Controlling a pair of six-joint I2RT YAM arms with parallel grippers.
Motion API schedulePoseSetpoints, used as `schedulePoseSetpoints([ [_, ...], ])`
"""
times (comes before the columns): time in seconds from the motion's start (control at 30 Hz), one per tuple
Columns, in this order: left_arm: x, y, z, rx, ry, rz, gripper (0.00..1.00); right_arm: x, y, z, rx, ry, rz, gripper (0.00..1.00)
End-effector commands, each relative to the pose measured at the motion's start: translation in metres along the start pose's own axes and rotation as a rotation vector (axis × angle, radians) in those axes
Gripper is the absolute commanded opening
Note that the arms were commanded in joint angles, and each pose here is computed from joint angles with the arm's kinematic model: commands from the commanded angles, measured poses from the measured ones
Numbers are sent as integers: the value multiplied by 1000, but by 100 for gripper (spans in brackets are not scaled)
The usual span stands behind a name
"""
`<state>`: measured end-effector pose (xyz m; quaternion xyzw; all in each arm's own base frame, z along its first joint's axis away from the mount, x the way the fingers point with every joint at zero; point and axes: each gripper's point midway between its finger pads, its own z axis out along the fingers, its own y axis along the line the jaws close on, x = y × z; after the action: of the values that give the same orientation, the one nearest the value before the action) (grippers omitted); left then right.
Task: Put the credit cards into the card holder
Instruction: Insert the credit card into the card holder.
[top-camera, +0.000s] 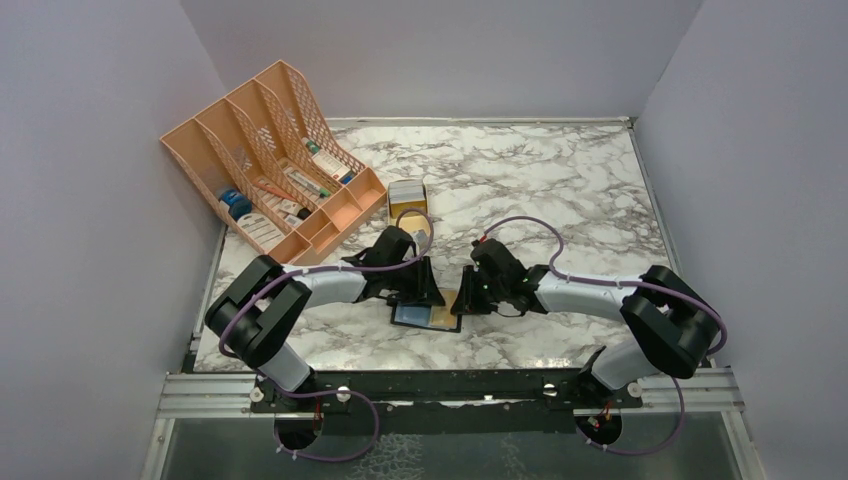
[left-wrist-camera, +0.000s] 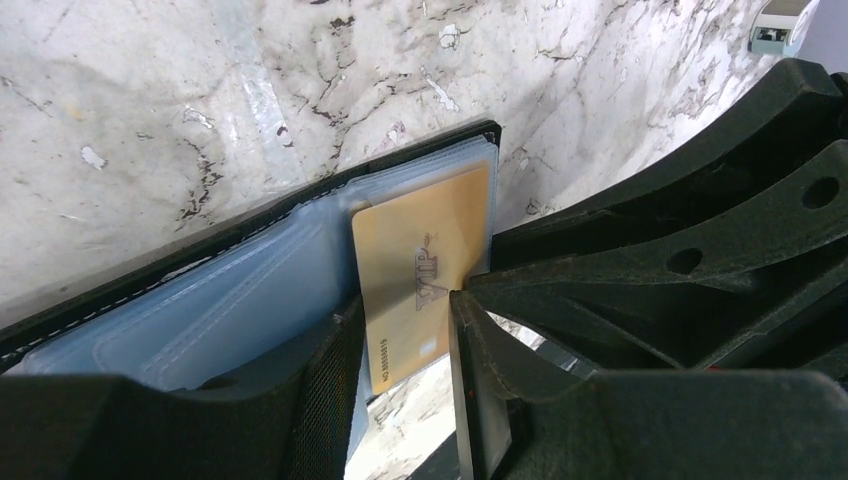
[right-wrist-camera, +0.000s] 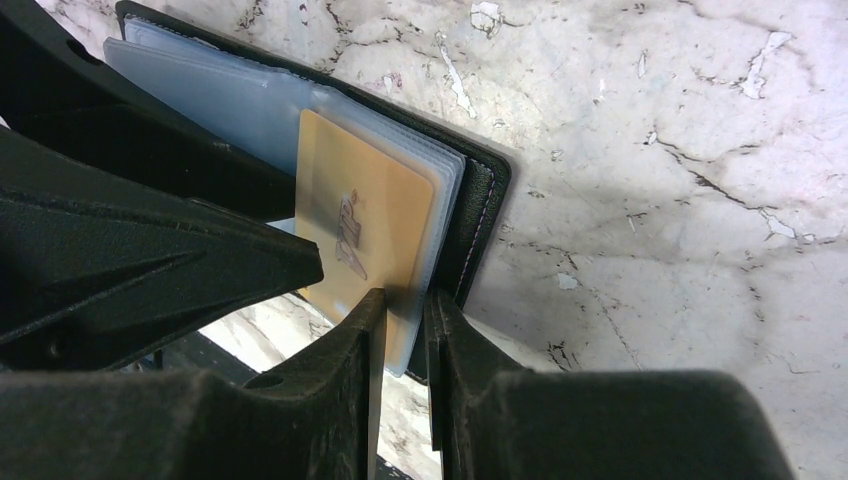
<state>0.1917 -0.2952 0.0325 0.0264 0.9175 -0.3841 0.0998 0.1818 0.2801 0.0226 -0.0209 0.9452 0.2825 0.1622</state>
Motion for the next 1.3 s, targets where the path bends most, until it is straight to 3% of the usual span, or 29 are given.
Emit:
schedulePoseSetpoints([
  [0.0, -2, -29, 3, 81, -13, 20, 38, -5, -7, 1, 39, -36, -12, 21],
  [0.3, -8, -49, -7, 167, -69, 17, 41, -14, -27, -3, 149, -86, -35, 16],
  [0.77, -3, -34, -6, 101, -61, 19, 44, -20, -29, -9, 165, -120, -52, 6],
  [1.03, -40, -38, -32, -50, -145, 232, 53, -27, -14, -26, 115, -148, -69, 26],
  [1.27, -107, -29, -75, -271, -266, 510, 55, -32, -11, -40, 104, -188, -63, 41],
])
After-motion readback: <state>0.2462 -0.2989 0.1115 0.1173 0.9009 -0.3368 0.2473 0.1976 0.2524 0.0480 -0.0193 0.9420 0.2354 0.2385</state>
